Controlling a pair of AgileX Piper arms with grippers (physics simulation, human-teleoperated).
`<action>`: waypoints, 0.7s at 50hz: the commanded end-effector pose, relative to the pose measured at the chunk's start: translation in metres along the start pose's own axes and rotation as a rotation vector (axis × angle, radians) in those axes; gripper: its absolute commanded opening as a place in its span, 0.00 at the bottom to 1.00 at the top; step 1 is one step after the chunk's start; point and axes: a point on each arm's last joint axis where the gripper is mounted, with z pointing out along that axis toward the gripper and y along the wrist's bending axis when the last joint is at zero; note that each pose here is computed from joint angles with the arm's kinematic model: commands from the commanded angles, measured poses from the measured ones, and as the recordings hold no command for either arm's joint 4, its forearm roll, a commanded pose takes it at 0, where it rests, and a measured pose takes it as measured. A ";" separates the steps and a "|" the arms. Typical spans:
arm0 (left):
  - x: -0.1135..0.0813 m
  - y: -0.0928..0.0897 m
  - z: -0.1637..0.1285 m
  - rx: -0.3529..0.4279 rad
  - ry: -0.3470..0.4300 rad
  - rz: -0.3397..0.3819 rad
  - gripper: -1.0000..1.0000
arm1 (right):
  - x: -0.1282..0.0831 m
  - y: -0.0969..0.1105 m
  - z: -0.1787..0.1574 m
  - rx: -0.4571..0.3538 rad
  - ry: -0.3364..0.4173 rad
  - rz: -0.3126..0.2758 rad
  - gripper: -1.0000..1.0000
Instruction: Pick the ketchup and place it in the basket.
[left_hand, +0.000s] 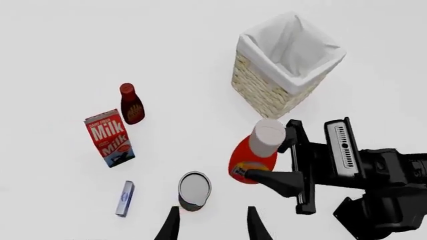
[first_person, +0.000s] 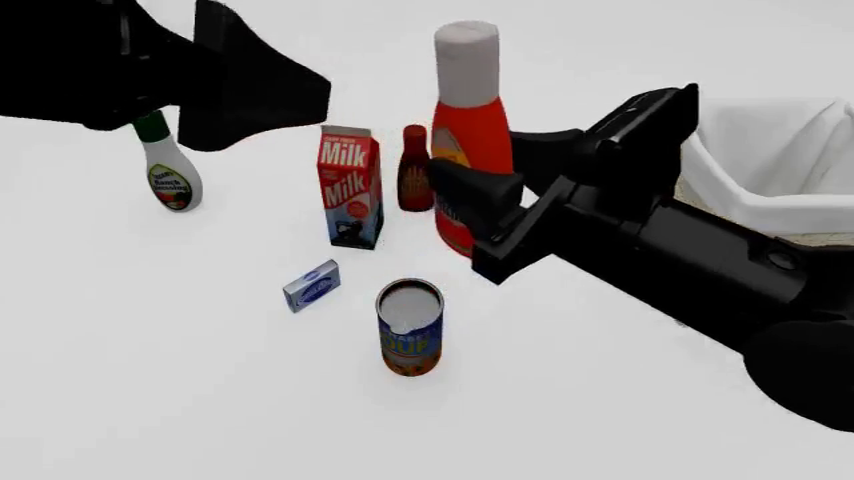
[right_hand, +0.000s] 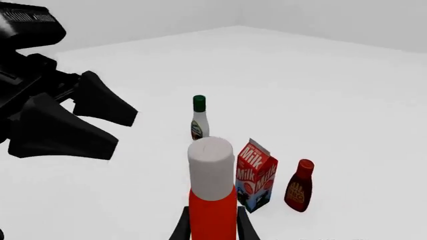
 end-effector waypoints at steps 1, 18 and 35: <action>0.010 0.015 -0.003 -0.057 -0.055 -0.023 1.00 | -0.012 -0.013 -0.007 0.054 -0.022 0.002 0.00; 0.040 0.046 -0.007 -0.178 -0.165 -0.245 1.00 | -0.025 -0.027 -0.016 0.118 -0.042 -0.007 0.00; 0.072 0.073 -0.020 -0.328 -0.300 -0.268 1.00 | -0.040 -0.039 -0.028 0.178 -0.069 -0.047 0.00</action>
